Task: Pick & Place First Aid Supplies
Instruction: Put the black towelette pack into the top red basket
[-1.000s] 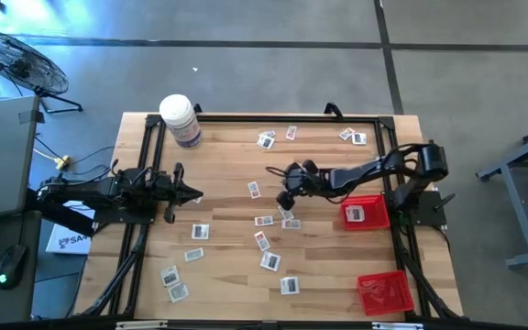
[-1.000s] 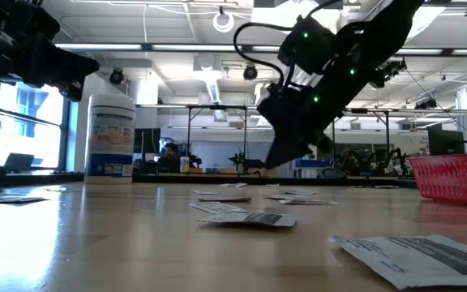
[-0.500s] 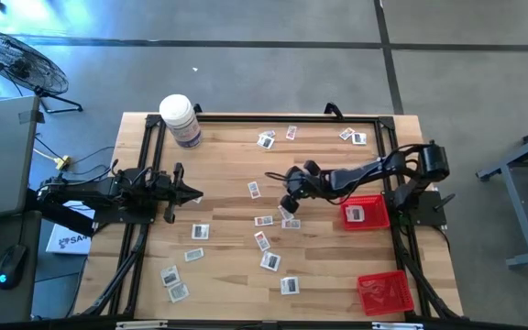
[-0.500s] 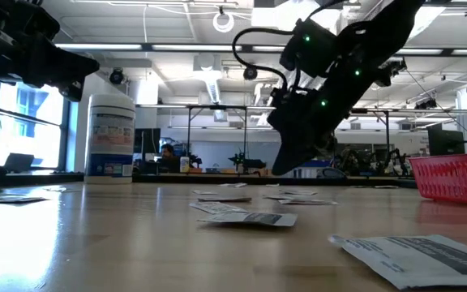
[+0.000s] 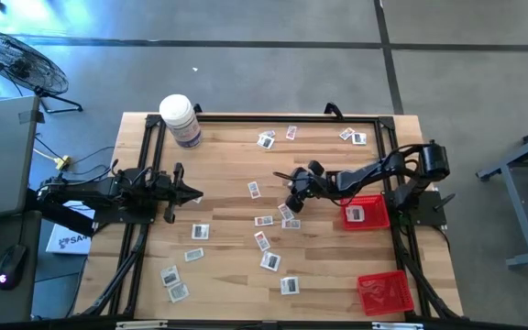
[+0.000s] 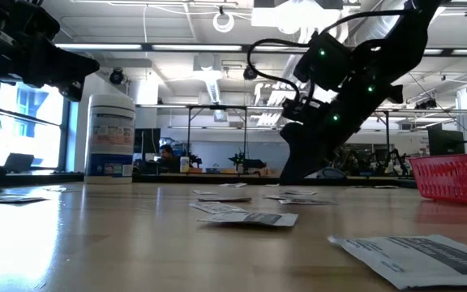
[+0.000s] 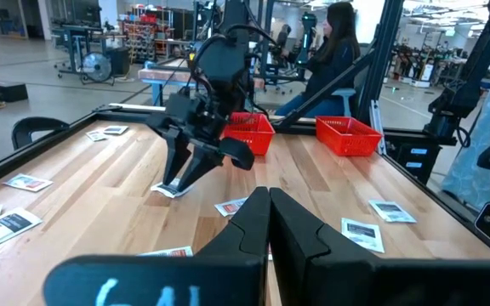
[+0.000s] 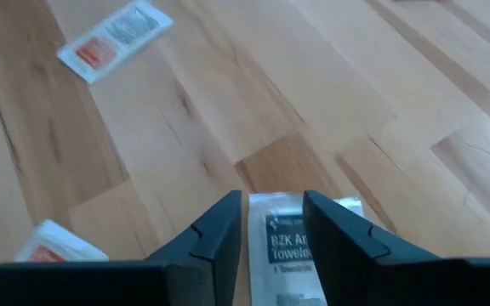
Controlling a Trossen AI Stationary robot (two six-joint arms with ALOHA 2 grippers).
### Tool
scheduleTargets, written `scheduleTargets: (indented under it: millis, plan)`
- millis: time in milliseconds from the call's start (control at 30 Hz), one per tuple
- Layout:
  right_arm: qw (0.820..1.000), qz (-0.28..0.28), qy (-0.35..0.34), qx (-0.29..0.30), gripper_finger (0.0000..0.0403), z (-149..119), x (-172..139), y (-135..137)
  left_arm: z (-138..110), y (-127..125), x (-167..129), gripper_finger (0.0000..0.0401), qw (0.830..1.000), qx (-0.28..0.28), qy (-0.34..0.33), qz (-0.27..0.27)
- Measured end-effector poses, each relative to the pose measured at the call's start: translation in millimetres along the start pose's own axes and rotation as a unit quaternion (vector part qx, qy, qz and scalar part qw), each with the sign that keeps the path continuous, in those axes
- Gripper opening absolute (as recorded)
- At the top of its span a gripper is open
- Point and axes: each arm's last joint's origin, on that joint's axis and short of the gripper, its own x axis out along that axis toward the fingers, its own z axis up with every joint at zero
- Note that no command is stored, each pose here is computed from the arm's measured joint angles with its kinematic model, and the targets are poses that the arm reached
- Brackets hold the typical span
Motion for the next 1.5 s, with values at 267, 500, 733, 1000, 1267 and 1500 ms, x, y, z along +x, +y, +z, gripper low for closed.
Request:
scheduleTargets:
  millis: [267,500,733,1000,1267,1500]
  plan:
    - [1.000,0.017,0.004,-0.014,0.0121,-6.4,13.0,2.6,-0.1,0.0,0.0,0.0000,1.000,0.000,0.000,0.000]
    - [1.000,-0.012,0.016,-0.003,0.0117,-12.0,17.2,0.9,0.0,0.0,0.0,0.0000,1.000,0.000,0.000,0.000]
    - [0.999,-0.027,0.036,0.009,0.0061,-16.1,17.4,-1.1,0.0,0.0,0.0,0.0000,1.000,0.000,0.000,0.000]
    - [0.998,-0.033,0.045,0.015,0.0007,-18.5,17.3,-2.2,0.0,0.0,0.0,0.0000,1.000,0.000,0.000,0.000]
    - [0.999,-0.031,0.023,0.034,0.0003,-14.9,16.6,-1.5,0.0,0.0,0.0,0.0000,1.000,0.000,0.000,0.000]
    - [0.999,-0.015,0.003,0.044,0.0001,-4.6,5.1,-1.6,0.0,0.0,0.0,0.0000,1.000,0.000,0.000,0.000]
